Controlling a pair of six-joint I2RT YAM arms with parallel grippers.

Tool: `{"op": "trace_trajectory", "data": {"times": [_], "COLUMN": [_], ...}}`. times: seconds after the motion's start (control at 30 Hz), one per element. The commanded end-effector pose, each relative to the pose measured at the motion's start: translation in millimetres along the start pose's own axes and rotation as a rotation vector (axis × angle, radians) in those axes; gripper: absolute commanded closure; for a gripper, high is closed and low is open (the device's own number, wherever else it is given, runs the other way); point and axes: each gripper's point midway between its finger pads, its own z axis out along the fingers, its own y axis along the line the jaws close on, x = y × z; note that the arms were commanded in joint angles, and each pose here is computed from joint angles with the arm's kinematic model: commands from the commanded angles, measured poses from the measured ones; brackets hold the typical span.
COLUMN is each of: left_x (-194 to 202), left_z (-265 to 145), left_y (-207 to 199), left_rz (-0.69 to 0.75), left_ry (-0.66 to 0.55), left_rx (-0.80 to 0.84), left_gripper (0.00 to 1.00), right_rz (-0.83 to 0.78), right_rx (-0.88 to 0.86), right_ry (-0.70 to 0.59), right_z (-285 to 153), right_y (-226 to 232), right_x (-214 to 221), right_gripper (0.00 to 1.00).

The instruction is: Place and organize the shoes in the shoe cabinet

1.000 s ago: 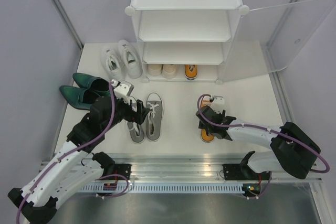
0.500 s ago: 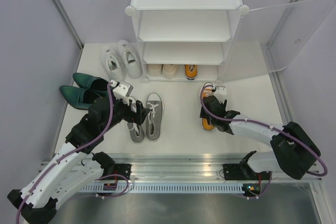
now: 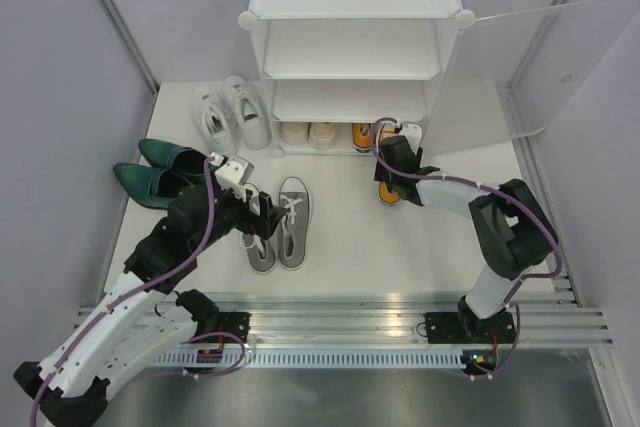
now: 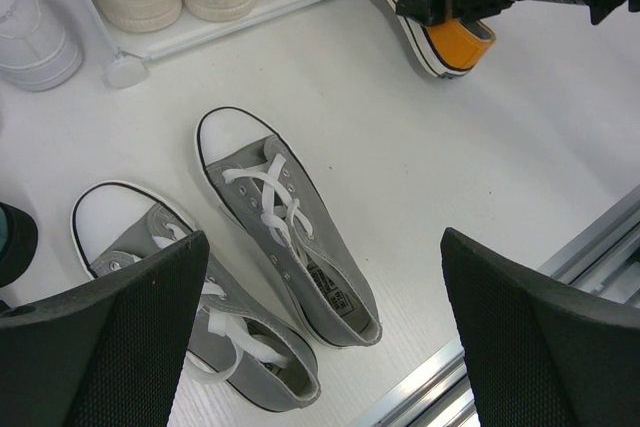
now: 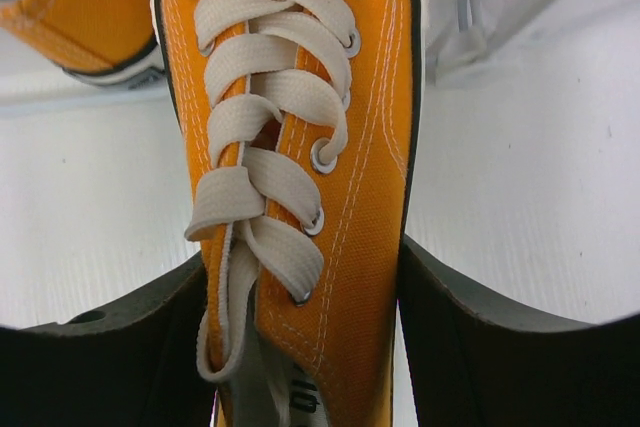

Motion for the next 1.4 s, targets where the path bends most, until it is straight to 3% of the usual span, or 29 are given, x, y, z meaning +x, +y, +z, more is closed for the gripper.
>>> {"op": "trace_trajectory", "data": {"times": [0.0, 0.13, 0.23, 0.27, 0.3, 0.37, 0.53, 1.03, 1.37], "left_x": [-19, -19, -20, -20, -19, -19, -20, -19, -19], "left_z": [-5, -5, -5, -5, -5, -5, -5, -4, -5], "left_y": [-9, -9, -9, -9, -9, -9, -9, -8, -7], "left_rz": [0.015, 0.015, 0.017, 0.017, 0.017, 0.017, 0.017, 0.017, 0.017], "left_ry": [-0.048, -0.048, -0.050, -0.050, -0.047, -0.047, -0.050, -0.046, -0.048], "left_rx": [0.043, 0.043, 0.044, 0.044, 0.043, 0.043, 0.040, 0.037, 0.032], "left_gripper": [0.00, 0.00, 0.00, 0.00, 0.00, 0.00, 0.00, 0.01, 0.00], "right_rz": [0.040, 0.023, 0.016, 0.011, 0.008, 0.004, -0.004, 0.030, 0.075], "right_rx": [-0.042, -0.038, -0.037, -0.035, -0.030, -0.018, 0.040, -0.030, -0.221], "right_ry": [-0.159, -0.161, -0.167, -0.165, -0.166, -0.162, -0.155, -0.150, -0.109], "right_z": [7, 22, 29, 30, 32, 35, 39, 4, -48], "right_y": [19, 23, 25, 26, 25, 24, 15, 10, 18], "right_x": [-68, -75, -75, -74, -76, -73, -71, -68, -49], "right_gripper": [0.77, 0.74, 0.56, 0.40, 0.33, 0.23, 0.12, 0.11, 0.17]}}
